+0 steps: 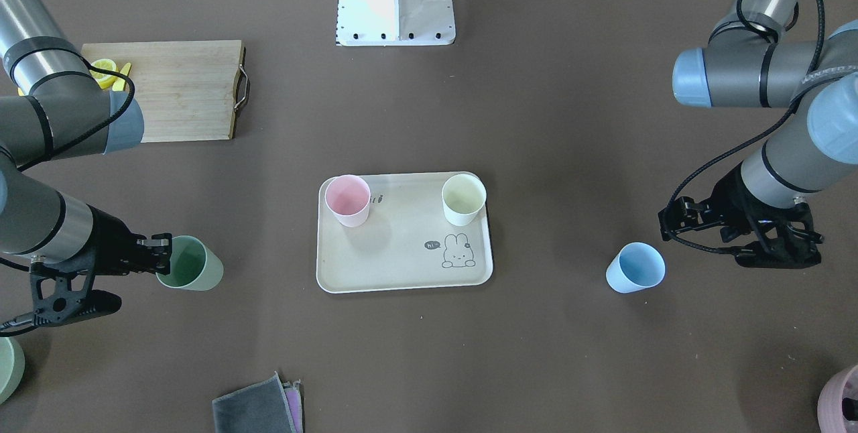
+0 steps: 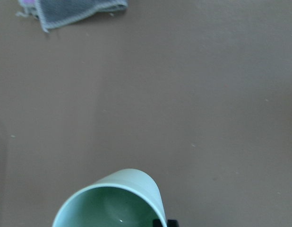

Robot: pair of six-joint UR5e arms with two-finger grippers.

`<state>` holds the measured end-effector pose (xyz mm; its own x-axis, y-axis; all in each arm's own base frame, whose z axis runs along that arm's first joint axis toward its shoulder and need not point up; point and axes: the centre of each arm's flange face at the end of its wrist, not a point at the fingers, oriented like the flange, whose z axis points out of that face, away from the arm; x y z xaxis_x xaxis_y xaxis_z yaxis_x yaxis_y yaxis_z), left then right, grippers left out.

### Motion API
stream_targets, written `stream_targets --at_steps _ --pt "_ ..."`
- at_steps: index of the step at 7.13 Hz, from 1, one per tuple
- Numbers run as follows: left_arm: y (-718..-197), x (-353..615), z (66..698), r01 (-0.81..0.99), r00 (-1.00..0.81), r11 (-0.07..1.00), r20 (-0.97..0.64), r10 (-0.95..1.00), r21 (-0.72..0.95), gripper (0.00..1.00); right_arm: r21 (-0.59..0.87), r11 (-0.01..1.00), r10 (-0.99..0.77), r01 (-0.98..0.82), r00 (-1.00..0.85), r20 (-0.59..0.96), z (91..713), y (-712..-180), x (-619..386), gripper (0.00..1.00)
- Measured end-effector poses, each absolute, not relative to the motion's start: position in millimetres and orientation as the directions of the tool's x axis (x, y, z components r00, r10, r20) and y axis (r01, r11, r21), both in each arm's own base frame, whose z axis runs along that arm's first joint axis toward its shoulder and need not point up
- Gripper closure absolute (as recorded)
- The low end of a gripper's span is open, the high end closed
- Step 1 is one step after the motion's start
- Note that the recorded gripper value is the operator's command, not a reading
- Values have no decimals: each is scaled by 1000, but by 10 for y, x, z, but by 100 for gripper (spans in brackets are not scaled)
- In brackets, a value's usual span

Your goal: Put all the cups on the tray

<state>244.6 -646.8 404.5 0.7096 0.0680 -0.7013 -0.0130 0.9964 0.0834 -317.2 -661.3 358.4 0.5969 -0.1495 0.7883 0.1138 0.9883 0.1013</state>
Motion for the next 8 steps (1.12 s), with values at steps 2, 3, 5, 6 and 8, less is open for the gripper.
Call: stream_targets --at_steps 2,3,5,6,8 --pt "-6580 2532 4195 -21 719 998 -693 57 59 2 92 989 -143 117 584 799 2958 -6482 -3779 100" --pt "-6633 2590 4283 -23 719 998 -693 56 57 4 97 989 -146 114 593 792 2782 -6368 -4072 100" --pt "-6651 2839 4405 -16 706 998 -707 51 56 29 112 988 -153 107 605 781 2616 -6131 -4554 100" --pt "-6606 3016 4419 -17 699 999 -714 45 47 90 111 989 -150 101 603 784 2624 -6053 -4718 76" --pt "-6553 3168 4437 -25 695 999 -717 48 43 100 122 988 -157 99 591 791 2594 -5989 -4860 0"
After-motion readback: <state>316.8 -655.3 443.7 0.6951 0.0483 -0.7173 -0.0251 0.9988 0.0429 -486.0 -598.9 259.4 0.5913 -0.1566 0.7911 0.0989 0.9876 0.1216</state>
